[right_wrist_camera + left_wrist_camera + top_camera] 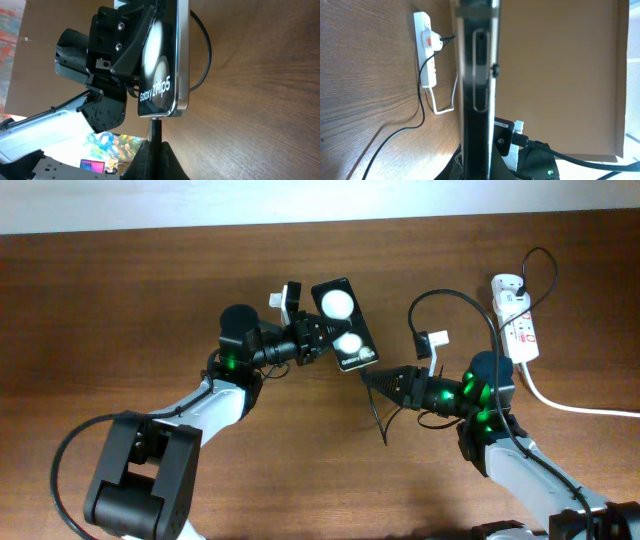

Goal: Plug charger to phone and switch on socket
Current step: 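Open the right gripper and release the inserted USB-C plug, then lower the phone with the left gripper and withdraw the right gripper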

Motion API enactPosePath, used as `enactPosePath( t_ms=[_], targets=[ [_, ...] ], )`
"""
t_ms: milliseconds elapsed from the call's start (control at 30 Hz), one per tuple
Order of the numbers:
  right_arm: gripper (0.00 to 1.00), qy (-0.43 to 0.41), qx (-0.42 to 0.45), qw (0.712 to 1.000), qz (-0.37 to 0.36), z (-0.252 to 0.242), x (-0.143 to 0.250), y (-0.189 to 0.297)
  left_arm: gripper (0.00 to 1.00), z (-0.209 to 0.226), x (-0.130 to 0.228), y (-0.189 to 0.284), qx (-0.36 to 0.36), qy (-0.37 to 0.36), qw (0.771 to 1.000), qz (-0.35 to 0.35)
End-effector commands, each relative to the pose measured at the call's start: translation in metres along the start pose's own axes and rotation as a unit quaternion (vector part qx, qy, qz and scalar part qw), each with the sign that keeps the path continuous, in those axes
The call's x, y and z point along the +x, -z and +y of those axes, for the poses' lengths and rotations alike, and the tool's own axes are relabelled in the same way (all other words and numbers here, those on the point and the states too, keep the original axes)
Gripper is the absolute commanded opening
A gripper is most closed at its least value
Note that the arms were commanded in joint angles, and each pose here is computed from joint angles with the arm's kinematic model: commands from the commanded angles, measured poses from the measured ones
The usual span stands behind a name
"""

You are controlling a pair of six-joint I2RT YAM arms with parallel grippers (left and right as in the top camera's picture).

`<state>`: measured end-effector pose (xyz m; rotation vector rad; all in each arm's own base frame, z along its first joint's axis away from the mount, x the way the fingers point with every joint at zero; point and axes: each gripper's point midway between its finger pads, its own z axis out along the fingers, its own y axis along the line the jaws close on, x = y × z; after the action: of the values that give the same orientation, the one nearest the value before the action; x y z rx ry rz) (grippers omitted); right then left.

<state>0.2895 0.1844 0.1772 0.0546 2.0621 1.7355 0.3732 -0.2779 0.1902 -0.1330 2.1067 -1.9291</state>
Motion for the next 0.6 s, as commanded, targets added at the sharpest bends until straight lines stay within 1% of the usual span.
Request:
enactPosePath(
  t_ms=[0, 200, 233, 300, 367, 433, 500, 533, 567],
  targets=[
    [0.04, 0.029, 0.028, 0.996, -0.077, -0.002, -0.034, 0.004, 0.00, -0.007, 0.041, -0.003, 0.021, -0.016, 0.995, 0.097],
    [0.04, 0.105, -0.022, 0.994, 0.009, 0.014, -0.004, 0.001, 0.00, -0.004, 0.027, -0.001, 0.013, -0.016, 0.998, 0.065],
    [0.07, 0.115, -0.032, 0.992, 0.029, 0.016, 0.004, 0.002, 0.00, -0.002, 0.022, 0.001, 0.011, -0.015, 0.998, 0.056],
    [0.31, 0.106, -0.018, 0.993, 0.050, 0.003, 0.016, 0.003, 0.00, -0.001, 0.014, 0.007, 0.009, -0.014, 0.999, 0.044],
    [0.49, 0.103, -0.002, 0.992, 0.069, -0.009, 0.029, 0.005, 0.00, 0.001, 0.007, 0.013, 0.008, -0.014, 0.999, 0.034],
    [0.57, 0.120, -0.001, 0.990, 0.071, -0.005, 0.032, 0.007, 0.00, 0.002, 0.002, 0.016, 0.007, -0.019, 0.999, 0.027],
    [0.69, 0.148, -0.009, 0.987, 0.060, 0.011, 0.029, 0.011, 0.00, 0.002, 0.001, 0.017, 0.007, -0.027, 0.999, 0.026],
    [0.76, 0.165, -0.012, 0.985, 0.052, 0.020, 0.028, 0.013, 0.00, 0.002, 0.001, 0.017, 0.007, -0.034, 0.999, 0.026],
    [0.86, 0.190, -0.014, 0.981, 0.036, 0.032, 0.024, 0.018, 0.00, 0.005, 0.002, 0.017, 0.002, -0.036, 0.999, 0.028]
  ],
)
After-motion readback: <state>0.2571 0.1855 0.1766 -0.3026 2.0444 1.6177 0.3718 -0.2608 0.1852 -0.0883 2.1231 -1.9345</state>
